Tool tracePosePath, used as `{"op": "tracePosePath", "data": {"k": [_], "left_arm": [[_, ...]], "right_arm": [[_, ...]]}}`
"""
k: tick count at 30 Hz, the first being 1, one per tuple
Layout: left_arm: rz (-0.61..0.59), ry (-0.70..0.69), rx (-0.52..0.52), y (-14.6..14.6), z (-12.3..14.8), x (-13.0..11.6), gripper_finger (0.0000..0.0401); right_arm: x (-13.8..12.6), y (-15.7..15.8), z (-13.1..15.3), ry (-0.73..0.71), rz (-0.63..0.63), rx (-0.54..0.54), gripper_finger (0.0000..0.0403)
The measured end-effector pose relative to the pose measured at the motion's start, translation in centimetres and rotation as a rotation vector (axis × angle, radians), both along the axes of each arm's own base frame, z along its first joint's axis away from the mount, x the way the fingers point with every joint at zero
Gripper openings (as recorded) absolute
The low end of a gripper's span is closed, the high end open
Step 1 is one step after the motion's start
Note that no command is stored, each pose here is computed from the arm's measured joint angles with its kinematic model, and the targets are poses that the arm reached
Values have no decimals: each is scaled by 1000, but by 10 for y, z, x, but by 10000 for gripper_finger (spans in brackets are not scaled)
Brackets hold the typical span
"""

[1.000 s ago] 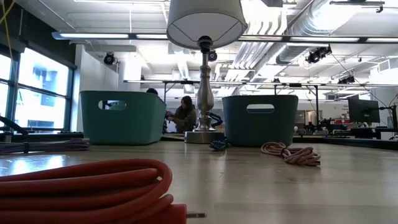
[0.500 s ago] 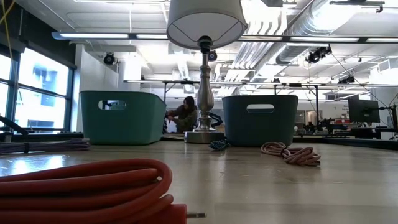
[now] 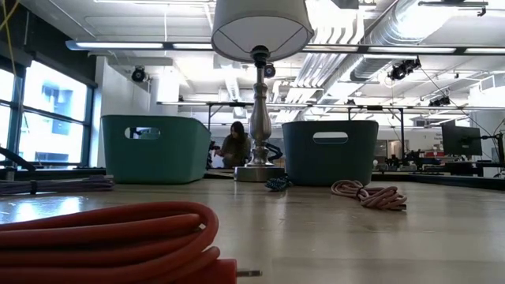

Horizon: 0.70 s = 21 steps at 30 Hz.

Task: Pick & Place USB Port
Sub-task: Put the pink patterned charger cable into the blue bin

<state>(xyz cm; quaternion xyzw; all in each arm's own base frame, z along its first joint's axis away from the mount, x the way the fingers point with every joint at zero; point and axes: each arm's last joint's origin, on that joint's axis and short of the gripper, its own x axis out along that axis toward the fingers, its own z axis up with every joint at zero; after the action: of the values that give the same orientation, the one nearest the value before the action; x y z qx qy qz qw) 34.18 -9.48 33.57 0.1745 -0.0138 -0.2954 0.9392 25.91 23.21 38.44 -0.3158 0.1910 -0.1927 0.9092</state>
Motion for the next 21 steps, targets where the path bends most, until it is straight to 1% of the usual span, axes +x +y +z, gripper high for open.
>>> {"op": "tracePosePath", "data": {"k": [2,4,8,11,15,18,21], "left_arm": [[9,49,-31,1,2,-4,217],[16,58,-31,3,6,-10,217],[31,65,-19,6,16,-22,218],[35,93,-9,8,19,-29,218],[37,127,13,10,19,-35,218],[35,153,33,10,16,-35,218],[35,179,40,10,13,-36,218]], "right_arm": [[-16,-15,9,-40,-63,44,1],[-32,-35,16,-51,-111,97,0],[-59,-87,32,-103,-261,231,0],[-70,-127,43,-134,-388,308,0],[-72,-165,52,-140,-514,368,0],[-64,-188,53,-105,-594,360,0],[-51,-209,49,-33,-654,364,0]]}}
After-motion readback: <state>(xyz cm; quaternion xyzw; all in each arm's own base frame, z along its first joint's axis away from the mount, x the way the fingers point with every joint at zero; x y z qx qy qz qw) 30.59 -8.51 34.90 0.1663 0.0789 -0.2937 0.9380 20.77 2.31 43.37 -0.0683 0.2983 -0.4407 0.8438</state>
